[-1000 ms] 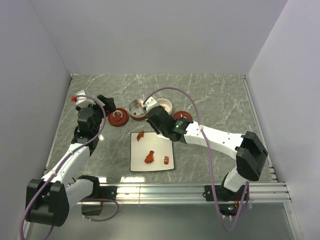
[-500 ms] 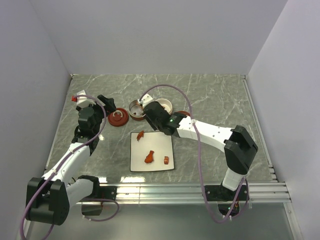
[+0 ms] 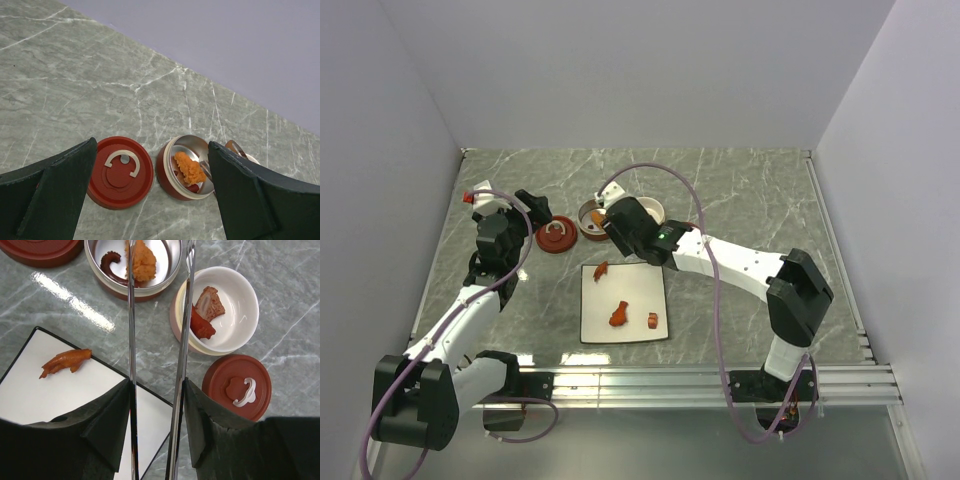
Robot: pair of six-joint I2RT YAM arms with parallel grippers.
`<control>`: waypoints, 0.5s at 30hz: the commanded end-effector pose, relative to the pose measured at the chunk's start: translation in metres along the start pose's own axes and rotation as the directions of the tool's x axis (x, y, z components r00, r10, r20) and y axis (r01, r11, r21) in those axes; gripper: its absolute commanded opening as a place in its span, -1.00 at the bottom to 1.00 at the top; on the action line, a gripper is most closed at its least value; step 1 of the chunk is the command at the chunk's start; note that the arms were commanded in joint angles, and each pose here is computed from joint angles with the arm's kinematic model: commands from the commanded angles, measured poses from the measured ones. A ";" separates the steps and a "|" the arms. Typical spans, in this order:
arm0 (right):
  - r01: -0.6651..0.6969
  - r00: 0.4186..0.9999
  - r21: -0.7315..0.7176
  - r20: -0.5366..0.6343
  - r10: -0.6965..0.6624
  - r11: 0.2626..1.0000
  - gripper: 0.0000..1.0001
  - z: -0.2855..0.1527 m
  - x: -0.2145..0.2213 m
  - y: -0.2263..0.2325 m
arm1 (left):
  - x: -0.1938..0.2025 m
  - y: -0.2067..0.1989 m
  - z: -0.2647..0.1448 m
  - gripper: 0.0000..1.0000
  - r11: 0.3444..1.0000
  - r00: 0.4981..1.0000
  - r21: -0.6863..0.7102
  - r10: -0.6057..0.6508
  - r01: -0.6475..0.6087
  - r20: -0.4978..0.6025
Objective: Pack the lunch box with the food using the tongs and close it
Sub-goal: Place the food into the lunch box
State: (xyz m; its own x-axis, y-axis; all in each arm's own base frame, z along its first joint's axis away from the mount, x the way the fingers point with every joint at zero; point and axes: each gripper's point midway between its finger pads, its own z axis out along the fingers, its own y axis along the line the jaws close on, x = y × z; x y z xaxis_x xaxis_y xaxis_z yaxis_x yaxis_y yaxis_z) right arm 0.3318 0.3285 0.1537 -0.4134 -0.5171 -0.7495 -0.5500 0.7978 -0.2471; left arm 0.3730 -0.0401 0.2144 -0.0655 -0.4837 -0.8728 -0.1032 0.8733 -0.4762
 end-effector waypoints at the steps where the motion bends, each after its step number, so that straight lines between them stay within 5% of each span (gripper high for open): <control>1: -0.022 0.998 0.026 0.060 0.021 0.999 0.05 -0.002 -0.024 -0.009 | -0.029 -0.015 0.004 0.99 0.999 0.996 0.039 -0.027 0.024 0.081; 15: -0.100 0.986 -0.012 0.130 0.101 0.995 0.06 -0.040 -0.019 -0.011 | -0.030 -0.015 0.004 0.99 0.999 0.996 0.040 -0.027 0.024 0.082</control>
State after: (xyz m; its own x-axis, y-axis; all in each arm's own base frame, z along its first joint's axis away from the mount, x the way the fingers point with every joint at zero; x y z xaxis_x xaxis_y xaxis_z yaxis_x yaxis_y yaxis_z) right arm 0.3215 0.3162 0.1591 -0.4149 -0.4899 -0.7667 -0.5396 0.8110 -0.2262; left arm 0.3730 -0.0401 0.2143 -0.0655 -0.4837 -0.8728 -0.1032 0.8733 -0.4762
